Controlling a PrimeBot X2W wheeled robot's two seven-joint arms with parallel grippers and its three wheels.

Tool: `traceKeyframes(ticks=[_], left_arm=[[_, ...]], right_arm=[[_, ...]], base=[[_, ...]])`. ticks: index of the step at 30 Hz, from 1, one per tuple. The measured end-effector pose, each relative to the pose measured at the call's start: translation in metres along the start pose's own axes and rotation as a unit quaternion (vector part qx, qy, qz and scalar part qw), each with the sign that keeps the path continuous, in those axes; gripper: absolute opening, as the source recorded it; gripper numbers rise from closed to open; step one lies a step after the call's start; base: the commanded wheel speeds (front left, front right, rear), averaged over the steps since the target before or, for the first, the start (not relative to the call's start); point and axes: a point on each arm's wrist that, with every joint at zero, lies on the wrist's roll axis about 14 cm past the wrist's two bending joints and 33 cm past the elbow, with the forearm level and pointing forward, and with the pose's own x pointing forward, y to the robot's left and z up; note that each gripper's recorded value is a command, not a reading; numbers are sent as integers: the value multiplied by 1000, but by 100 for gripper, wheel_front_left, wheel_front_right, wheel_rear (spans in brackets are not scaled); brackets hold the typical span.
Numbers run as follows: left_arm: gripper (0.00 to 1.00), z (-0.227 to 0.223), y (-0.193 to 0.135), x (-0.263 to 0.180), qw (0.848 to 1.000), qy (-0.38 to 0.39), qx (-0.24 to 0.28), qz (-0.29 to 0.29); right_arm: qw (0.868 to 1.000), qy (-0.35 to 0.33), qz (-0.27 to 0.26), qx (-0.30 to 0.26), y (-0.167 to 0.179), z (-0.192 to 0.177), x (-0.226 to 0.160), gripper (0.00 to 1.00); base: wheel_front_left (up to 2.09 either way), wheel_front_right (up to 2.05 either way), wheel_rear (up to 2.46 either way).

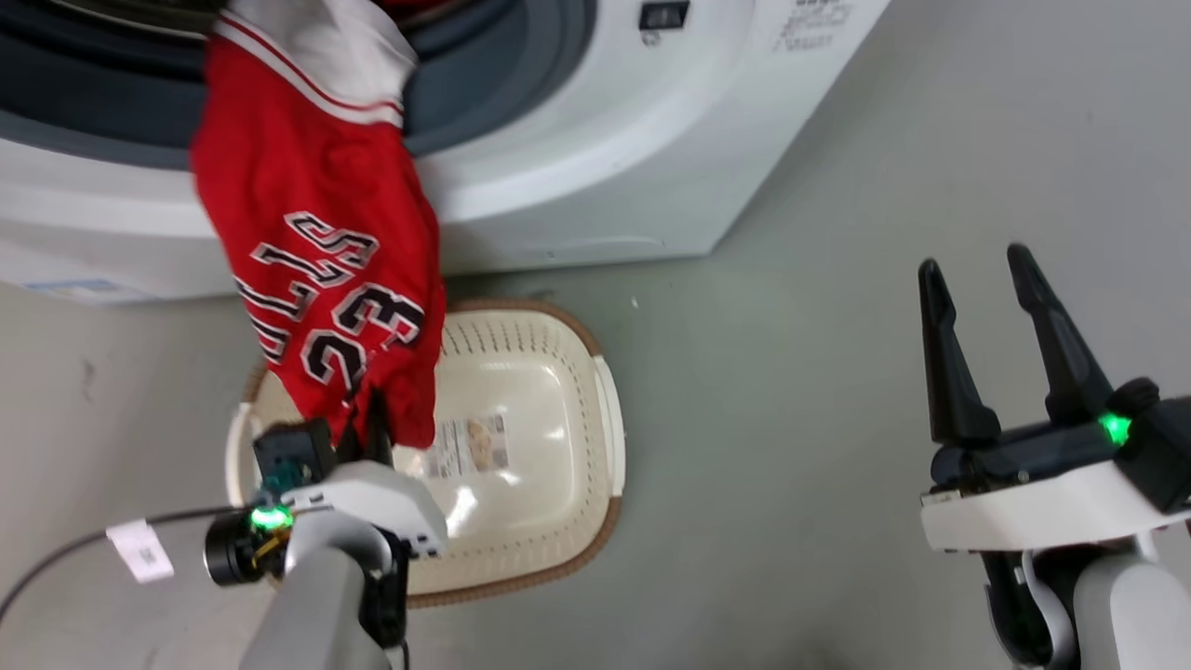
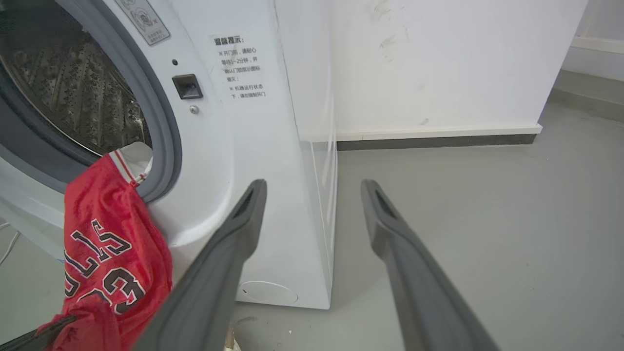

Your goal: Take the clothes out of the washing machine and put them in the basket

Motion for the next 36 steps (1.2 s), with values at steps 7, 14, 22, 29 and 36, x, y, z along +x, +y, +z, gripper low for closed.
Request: traceKeyframes(ticks=[7, 14, 22, 29, 36], left_arm=[[0, -35, 16, 47, 998, 61, 21, 18], [0, -69, 22, 87, 994, 106, 26, 29], [100, -64, 25, 94, 994, 104, 18, 37], [100, -37, 20, 74, 997, 68, 10, 35], [100, 5, 19, 43, 999, 11, 3, 34]], right_arm=[[1000, 24, -11, 9, -11, -32, 15, 100], [998, 56, -38, 6, -33, -67, 14, 100], [998, 54, -40, 2, -36, -68, 15, 100], [999, 28, -31, 0, -28, -45, 13, 100], [1000, 6, -26, 0, -20, -18, 1, 100]], base=[[0, 0, 0], [0, 0, 0], [0, 0, 0], [0, 0, 0], [0, 0, 0]])
